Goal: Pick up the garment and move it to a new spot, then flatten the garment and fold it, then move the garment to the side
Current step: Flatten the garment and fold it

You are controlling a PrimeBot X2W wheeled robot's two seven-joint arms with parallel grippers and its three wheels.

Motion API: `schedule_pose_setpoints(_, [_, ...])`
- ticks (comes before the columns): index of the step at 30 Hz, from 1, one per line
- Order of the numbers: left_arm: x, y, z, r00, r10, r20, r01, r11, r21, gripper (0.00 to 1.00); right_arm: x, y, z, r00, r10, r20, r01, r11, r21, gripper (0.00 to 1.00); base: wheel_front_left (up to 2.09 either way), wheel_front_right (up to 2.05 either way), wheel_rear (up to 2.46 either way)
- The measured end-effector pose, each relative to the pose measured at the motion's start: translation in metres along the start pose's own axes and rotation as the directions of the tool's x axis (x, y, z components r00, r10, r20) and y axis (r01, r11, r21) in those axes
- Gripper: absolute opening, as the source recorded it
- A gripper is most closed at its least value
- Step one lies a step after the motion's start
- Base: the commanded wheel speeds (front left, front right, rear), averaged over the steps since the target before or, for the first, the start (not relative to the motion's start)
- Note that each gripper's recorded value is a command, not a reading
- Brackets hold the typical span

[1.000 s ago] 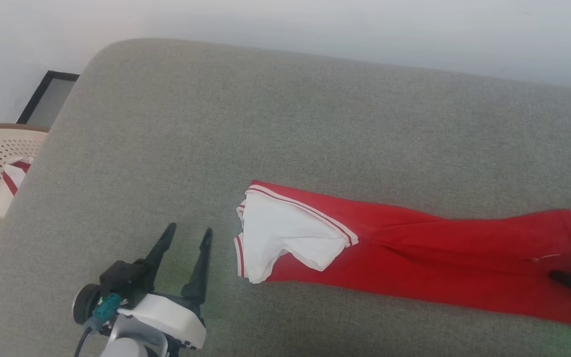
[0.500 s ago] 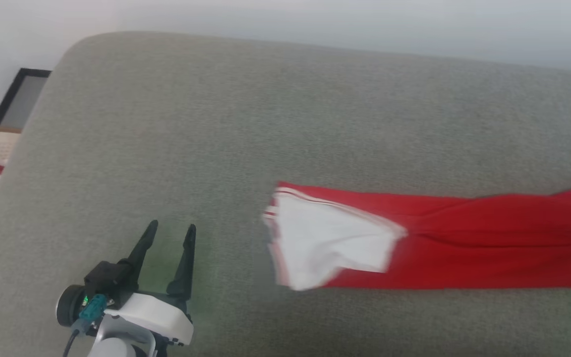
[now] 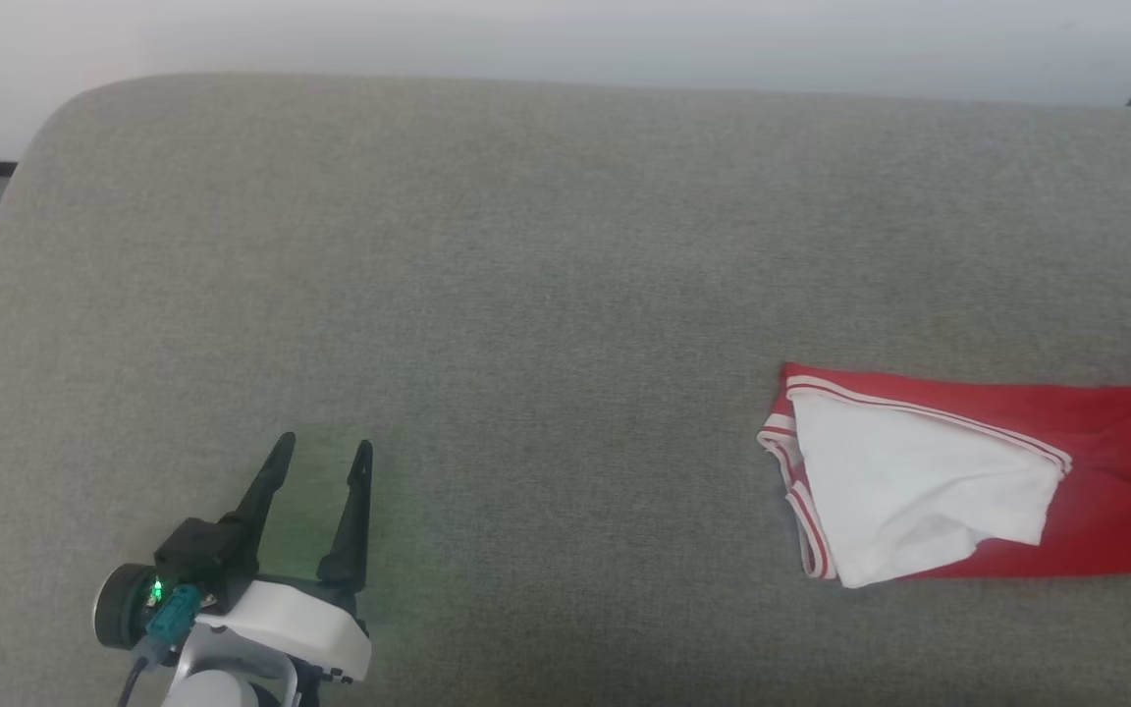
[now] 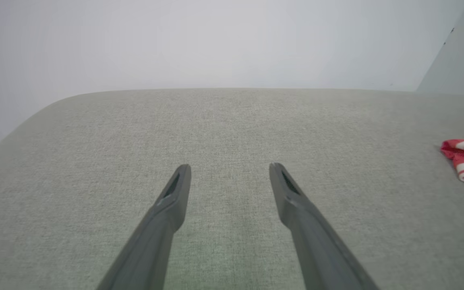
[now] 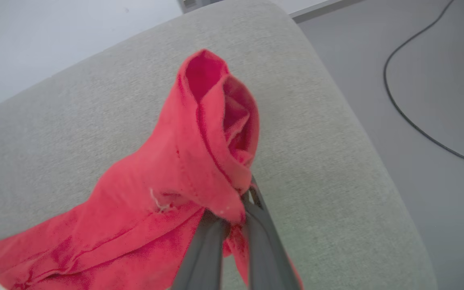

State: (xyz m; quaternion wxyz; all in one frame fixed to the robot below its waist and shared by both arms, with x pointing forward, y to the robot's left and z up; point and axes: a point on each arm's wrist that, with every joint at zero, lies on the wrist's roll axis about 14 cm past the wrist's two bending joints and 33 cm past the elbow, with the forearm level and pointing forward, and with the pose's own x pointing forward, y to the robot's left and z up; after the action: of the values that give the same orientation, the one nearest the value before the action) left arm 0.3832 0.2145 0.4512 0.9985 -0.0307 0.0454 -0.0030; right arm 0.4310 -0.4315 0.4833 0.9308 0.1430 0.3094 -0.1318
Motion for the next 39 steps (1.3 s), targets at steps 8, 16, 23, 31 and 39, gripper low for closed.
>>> schedule_pose_setpoints(8, [0.001,-0.010,0.002,1.000,-0.029,0.006,0.029,1.000,-0.007,1.00,-0.006,0.093,-0.039,0.961,0.249,-0.117,-0.262,0.959,-0.111,0.00,0.00,0.00,0.00])
schedule_pose_setpoints(16, [-0.009,-0.007,-0.001,1.000,-0.015,-0.002,0.015,1.000,-0.016,1.00,-0.041,0.221,-0.078,0.789,0.555,-0.263,-0.607,0.771,-0.193,0.00,0.00,0.00,0.00])
schedule_pose_setpoints(23, [-0.016,-0.002,-0.001,1.000,0.013,-0.002,-0.013,0.999,-0.032,1.00,-0.067,0.284,-0.130,0.640,0.642,-0.421,-0.758,0.616,-0.214,0.00,0.00,0.00,0.00])
schedule_pose_setpoints(31, [-0.019,-0.004,-0.003,1.000,0.025,-0.006,-0.025,0.998,-0.050,1.00,-0.054,0.301,-0.170,0.620,0.590,-0.517,-0.772,0.578,-0.265,0.00,0.00,0.00,0.00])
schedule_pose_setpoints(39, [-0.015,-0.004,-0.002,1.000,0.024,-0.003,-0.024,0.998,-0.053,1.00,-0.038,0.300,-0.180,0.640,0.575,-0.510,-0.753,0.603,-0.264,0.09,0.00,0.00,0.00])
